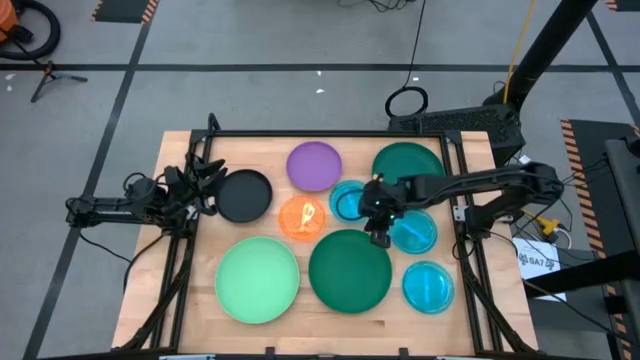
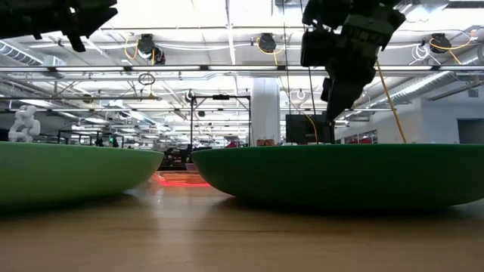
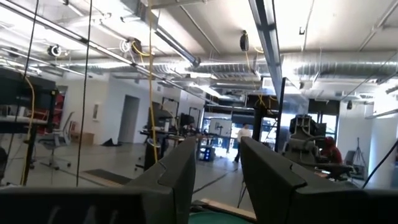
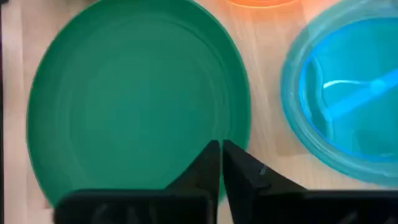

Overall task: Stack plastic plates
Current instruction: Stack the bottom dark green plate on the dark green plate

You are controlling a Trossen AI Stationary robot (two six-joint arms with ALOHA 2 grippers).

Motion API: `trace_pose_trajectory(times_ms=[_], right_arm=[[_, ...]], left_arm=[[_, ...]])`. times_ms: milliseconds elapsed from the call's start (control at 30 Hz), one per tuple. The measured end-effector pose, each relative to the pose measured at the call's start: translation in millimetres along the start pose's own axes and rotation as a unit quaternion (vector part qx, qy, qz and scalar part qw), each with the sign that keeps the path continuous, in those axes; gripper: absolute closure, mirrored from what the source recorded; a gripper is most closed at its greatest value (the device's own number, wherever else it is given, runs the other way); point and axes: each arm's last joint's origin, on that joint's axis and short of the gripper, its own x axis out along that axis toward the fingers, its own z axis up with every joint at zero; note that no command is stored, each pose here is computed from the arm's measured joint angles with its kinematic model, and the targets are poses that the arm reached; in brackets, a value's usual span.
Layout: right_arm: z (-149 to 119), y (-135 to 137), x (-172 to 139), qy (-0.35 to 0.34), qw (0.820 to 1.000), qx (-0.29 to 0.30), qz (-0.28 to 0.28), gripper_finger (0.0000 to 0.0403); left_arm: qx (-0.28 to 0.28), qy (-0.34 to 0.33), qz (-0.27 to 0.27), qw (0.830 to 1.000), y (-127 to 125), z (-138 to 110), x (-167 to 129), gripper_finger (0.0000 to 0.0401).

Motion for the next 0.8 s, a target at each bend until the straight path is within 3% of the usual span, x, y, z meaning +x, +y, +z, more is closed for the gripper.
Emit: trace_pose_trajectory(times_ms=[233, 367, 667, 800], right_arm=[[-0.2, -7.7, 21.4, 0.024, 0.998, -0.005, -0.054, 0.0281], [-1.9, -10.3, 29.7, 0.043, 0.997, -0.019, -0.061, 0.0245], [-3.4, -5.1, 31.0, 0.044, 0.997, -0.001, -0.061, 0.0243], [-5.1, -1.3, 32.0, 0.041, 0.995, -0.004, -0.093, 0.0244]], left_arm=[[0.024, 0.02, -0.002, 1.0, -0.3, -4.2, -0.1, 0.027], [0.031, 0.021, -0.002, 0.999, -0.3, -4.4, -0.1, 0.027], [0.034, 0.023, -0.002, 0.999, -0.3, -4.9, -0.2, 0.027], [0.034, 0.025, -0.002, 0.999, -0.3, -5.1, -0.1, 0.027]])
